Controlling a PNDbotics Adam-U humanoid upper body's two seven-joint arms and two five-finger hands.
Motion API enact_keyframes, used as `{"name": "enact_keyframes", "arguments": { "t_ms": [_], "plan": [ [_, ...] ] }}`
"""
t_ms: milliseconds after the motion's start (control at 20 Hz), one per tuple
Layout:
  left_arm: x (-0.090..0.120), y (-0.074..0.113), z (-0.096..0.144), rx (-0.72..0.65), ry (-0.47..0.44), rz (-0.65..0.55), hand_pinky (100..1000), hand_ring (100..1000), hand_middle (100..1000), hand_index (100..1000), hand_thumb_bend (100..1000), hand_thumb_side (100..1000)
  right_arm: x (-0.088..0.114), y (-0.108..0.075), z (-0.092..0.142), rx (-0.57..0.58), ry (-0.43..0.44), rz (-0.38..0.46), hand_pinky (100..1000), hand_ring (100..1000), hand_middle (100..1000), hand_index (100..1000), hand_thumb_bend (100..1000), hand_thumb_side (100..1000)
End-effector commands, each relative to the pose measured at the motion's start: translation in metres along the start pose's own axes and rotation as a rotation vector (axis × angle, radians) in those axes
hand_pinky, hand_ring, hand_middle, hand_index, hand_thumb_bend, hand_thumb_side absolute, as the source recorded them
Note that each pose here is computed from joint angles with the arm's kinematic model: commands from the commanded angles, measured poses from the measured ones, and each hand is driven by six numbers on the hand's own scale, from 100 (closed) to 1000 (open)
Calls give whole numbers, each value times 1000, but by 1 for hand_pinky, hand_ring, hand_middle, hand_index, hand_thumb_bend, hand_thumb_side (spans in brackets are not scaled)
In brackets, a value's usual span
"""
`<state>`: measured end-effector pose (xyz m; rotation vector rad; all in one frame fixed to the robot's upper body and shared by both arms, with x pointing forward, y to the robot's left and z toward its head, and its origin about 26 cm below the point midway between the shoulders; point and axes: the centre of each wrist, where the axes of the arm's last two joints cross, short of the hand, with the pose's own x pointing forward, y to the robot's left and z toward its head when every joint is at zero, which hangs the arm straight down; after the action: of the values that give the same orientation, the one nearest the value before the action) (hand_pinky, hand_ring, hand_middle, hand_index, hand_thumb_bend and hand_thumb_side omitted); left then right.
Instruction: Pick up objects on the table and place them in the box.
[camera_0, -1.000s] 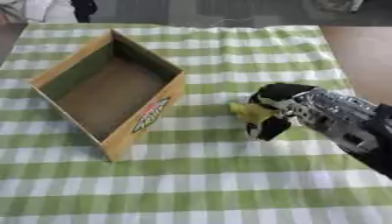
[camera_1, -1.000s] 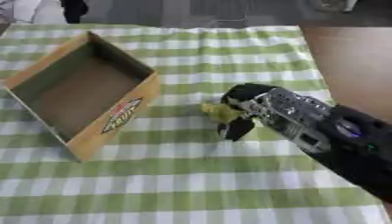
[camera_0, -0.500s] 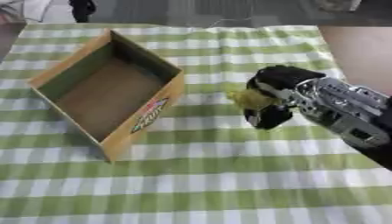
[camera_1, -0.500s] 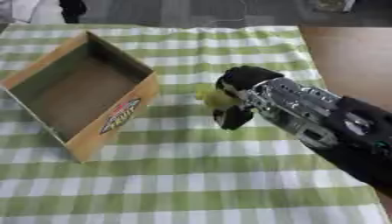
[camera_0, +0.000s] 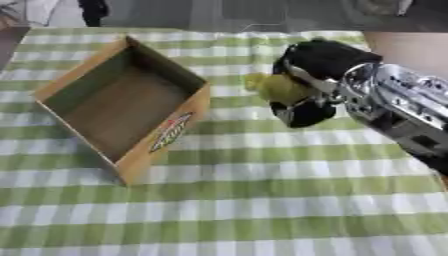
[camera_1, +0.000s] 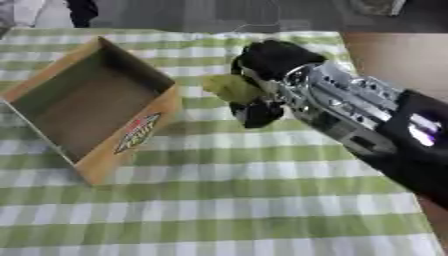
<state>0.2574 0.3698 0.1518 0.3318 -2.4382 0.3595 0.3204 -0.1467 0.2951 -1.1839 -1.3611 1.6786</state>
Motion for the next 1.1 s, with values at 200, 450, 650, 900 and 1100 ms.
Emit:
{"name": "enact_keyframes", "arguments": {
  "t_ms": [200, 450, 650, 900, 1100],
  "plan": [
    [7, 0, -6, -20, -22, -9, 688, 620, 602, 710, 100, 897, 21, -47, 14, 72, 99, -166, 818, 866, 461, 609, 100, 271],
    [7, -1, -6, -24, -20, -1, 687, 620, 601, 711, 100, 896, 46, -66, 3, 18, 37, -168, 823, 866, 457, 608, 100, 264],
    [6, -3, -5, -30, -16, 9, 688, 620, 601, 711, 100, 897, 73, -76, -16, 2, -8, -159, 825, 868, 456, 608, 100, 258],
    [5, -5, -3, -38, -12, 20, 688, 620, 601, 710, 100, 896, 95, -80, -44, 11, -2, -142, 829, 867, 452, 606, 100, 255],
    [5, -7, -4, -45, -15, 34, 688, 619, 601, 711, 100, 896, 109, -85, -57, 7, 4, -165, 835, 865, 443, 603, 100, 249]
  ]
}}
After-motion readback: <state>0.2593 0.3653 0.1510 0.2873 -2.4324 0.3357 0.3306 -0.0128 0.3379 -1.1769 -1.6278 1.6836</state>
